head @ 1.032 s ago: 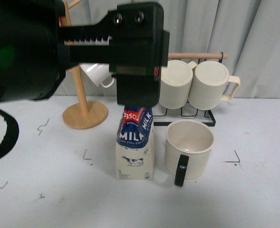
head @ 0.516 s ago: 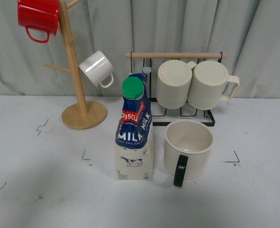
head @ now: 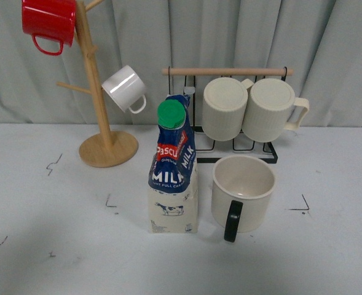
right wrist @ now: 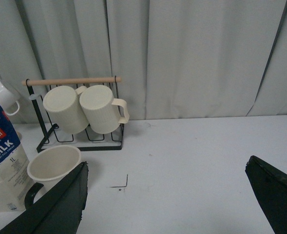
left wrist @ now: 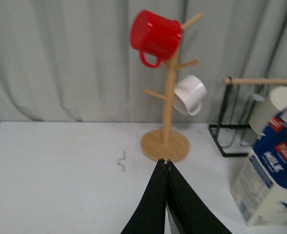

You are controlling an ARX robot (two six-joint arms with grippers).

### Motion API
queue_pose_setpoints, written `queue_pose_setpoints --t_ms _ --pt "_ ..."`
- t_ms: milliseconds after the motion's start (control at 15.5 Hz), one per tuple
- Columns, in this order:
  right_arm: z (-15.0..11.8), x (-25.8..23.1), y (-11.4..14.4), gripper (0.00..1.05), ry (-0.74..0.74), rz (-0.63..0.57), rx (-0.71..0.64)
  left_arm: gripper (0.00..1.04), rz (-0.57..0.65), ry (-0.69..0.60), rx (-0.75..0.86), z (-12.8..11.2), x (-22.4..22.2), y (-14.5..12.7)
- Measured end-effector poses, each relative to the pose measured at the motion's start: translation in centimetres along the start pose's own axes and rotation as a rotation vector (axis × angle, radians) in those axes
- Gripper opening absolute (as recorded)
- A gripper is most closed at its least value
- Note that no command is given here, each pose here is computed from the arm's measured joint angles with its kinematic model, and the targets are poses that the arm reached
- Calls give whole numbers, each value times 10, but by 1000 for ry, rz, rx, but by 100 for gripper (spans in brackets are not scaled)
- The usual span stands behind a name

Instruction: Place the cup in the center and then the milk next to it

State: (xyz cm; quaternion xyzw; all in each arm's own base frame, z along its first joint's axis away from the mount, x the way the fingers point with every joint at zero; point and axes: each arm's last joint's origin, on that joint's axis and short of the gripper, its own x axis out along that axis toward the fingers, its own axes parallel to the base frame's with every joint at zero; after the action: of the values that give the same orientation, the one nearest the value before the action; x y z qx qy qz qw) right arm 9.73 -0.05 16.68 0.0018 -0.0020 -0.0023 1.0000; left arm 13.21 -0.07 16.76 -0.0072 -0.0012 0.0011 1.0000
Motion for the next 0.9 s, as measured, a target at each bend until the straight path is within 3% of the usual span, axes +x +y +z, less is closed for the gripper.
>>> queue_pose_setpoints --t_ms 903 --pt "0 0 0 98 0 0 0 2 -4 -8 0 2 -24 0"
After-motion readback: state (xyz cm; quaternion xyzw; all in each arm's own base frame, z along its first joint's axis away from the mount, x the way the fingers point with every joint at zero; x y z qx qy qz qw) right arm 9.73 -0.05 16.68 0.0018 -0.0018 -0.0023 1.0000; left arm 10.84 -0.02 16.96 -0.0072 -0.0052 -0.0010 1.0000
